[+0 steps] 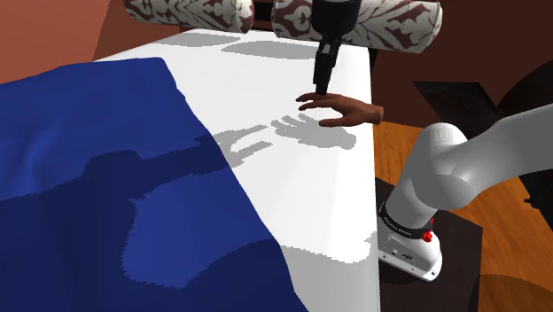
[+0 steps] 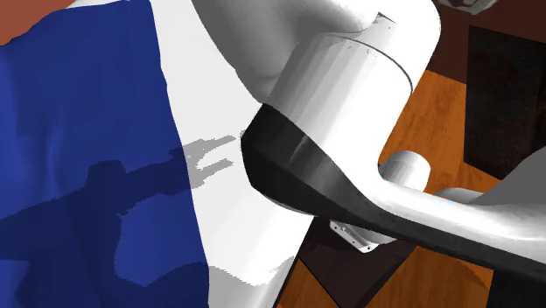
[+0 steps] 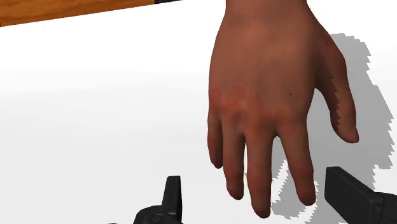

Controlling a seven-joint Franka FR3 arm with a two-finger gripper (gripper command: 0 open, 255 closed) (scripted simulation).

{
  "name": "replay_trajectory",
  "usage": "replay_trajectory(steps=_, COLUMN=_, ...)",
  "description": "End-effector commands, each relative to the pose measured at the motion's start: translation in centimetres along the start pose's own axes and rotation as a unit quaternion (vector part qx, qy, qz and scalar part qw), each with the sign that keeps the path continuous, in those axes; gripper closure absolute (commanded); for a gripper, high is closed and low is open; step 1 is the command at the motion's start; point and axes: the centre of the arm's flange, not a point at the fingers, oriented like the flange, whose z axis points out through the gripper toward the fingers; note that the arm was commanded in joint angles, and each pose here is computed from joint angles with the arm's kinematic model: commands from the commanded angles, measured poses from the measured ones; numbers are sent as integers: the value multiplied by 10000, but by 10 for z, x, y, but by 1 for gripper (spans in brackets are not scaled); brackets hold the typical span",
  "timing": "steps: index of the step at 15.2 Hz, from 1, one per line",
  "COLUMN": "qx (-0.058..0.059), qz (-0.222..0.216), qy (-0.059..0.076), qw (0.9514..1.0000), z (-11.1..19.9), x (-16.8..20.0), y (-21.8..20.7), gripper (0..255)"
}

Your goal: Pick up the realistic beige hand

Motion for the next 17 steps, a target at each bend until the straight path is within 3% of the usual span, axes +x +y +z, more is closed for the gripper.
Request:
replay_trajectory(steps=1, qx=-269, qz=-319, qy=37, qw=9991, z=-8, x=-7, y=-23, gripper=0)
replay_trajectory(steps=10, qx=-269, qz=-319, qy=37, qw=9991, z=29, x=-6, y=-36, gripper=0)
replay_trajectory(steps=11, qx=-269, qz=-319, qy=38, qw=9991, z=29, x=-6, y=-37, gripper=255)
replay_trajectory(steps=17, qx=-269, qz=-319, qy=37, qw=9991, z=29, x=-6, y=-37, gripper=255)
